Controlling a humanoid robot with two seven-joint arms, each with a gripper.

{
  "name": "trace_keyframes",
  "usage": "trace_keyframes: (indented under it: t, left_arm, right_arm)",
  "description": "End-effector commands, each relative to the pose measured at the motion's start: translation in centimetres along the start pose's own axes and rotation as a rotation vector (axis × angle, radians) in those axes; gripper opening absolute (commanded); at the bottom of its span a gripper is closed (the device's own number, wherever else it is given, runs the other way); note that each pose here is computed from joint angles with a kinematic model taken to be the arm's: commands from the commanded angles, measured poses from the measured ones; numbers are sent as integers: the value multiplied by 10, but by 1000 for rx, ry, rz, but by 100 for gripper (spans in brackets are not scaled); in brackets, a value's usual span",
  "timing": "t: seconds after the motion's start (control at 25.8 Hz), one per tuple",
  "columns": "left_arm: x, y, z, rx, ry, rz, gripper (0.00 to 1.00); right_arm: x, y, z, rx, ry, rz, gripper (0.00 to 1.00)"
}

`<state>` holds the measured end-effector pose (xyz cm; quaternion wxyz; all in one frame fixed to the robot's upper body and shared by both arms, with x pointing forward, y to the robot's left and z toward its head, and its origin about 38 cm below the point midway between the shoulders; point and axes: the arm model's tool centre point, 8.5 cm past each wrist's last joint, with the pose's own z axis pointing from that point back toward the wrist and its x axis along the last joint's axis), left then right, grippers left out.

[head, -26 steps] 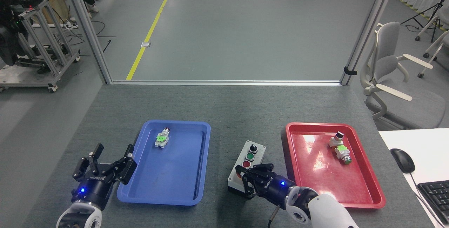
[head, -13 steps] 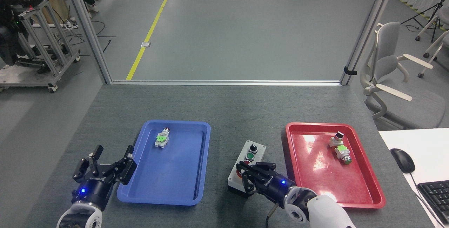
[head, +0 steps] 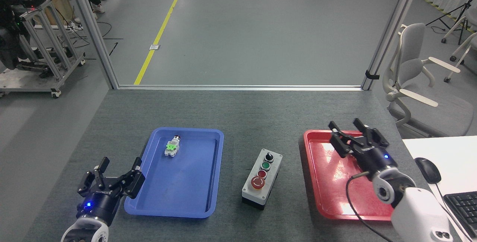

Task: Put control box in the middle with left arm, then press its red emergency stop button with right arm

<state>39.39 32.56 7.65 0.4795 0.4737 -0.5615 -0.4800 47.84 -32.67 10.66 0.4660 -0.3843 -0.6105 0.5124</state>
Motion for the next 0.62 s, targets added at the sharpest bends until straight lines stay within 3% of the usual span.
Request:
trace_keyframes:
  t: [0.0,0.19,0.47,0.58]
  left_arm:
    - [1,-1,0,-3,-4,-1,99]
    - [1,-3,0,-8,-4,-7,99]
    - [15,-18,1,-32,-4,29,99]
    - [17,-24,5,-53,-10,-14,99]
  right_arm:
    - [-60,5,53,-19,167,-33,99]
    - [-77,19,90,17,199,-13,99]
    - [-76,14,91,3,201,-2,99]
    - [-76,14,92,5,200,-2,99]
